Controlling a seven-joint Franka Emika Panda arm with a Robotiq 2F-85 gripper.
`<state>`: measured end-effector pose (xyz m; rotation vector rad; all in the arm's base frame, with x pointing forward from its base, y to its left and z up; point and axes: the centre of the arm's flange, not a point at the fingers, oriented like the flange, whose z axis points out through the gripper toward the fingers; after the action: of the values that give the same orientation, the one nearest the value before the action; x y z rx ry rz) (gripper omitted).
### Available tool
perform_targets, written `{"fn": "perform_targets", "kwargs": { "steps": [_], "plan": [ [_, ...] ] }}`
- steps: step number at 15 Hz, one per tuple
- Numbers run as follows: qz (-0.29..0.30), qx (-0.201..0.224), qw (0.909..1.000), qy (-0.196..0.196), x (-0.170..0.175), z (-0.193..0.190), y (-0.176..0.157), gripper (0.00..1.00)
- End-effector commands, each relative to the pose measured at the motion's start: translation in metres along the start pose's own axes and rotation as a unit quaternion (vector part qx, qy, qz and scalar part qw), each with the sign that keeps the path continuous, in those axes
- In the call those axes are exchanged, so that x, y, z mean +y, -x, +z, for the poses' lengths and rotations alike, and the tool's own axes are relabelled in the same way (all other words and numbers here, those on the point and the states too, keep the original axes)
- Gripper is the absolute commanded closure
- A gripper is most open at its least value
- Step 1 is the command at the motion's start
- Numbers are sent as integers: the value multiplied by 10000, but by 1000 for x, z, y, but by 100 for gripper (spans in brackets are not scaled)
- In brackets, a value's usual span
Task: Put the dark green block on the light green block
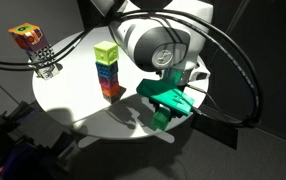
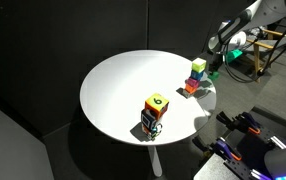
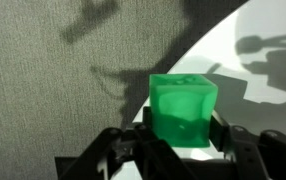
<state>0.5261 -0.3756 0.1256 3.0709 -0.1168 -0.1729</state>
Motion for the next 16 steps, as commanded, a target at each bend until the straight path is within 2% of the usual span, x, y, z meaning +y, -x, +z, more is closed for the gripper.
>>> {"fn": "perform_targets", "kwargs": {
  "steps": [1,8,16],
  "plan": [
    [279,-170,9994,90,0,-31,6,71],
    [768,-284,9966,90,-3,-73,17,71],
    [654,-74,9978,-41,-29,-121,34,71]
  ]
}}
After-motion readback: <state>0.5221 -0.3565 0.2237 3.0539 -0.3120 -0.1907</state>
